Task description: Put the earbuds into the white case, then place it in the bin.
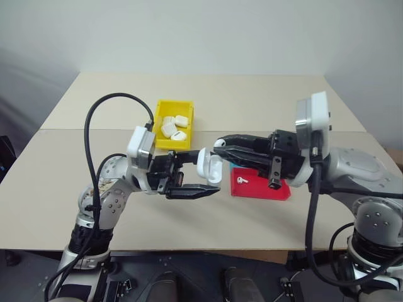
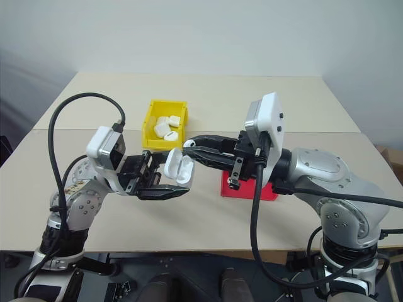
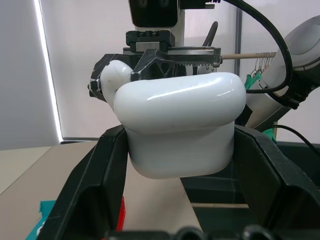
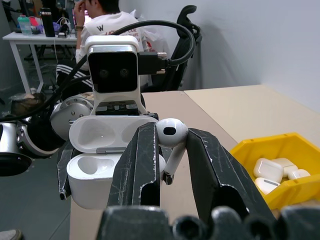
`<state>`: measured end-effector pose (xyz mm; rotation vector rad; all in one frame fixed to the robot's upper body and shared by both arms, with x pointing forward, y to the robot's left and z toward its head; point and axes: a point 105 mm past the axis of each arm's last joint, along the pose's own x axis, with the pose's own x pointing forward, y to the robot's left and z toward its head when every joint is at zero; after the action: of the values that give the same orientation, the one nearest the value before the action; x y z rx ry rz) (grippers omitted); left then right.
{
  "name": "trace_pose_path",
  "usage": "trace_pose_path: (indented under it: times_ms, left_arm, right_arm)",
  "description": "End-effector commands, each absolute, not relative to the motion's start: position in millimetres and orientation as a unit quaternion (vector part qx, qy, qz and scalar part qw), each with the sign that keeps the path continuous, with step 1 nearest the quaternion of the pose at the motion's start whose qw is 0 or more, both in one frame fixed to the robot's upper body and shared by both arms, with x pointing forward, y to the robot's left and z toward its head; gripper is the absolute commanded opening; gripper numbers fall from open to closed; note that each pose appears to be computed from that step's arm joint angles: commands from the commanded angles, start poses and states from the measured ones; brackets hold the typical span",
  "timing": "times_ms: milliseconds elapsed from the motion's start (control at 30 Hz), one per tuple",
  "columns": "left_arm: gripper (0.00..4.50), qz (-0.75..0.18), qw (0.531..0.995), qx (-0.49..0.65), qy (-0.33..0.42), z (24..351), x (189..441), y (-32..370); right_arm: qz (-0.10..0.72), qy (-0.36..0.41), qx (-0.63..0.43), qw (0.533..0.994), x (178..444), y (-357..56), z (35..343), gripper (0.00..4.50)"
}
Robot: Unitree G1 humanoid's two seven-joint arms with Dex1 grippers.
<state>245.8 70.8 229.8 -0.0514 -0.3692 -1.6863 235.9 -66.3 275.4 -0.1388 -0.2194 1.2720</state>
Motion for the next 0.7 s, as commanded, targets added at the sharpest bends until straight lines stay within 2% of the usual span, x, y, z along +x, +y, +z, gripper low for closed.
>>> trace_pose_path:
  times_ms: [33,700]
  left_arm:
    - [2.88,-0.743,0.642,-0.011,-0.187,241.3,241.8,69.7]
    - [2.88,-0.747,0.639,-0.014,-0.184,240.8,242.2,69.1]
  right_arm:
    - [0.610,-0.112,-0.069,0.782,227.6,-61.1,277.2,0.65]
    - [0.608,-0.138,-0.052,0.780,225.8,-62.1,288.4,0.65]
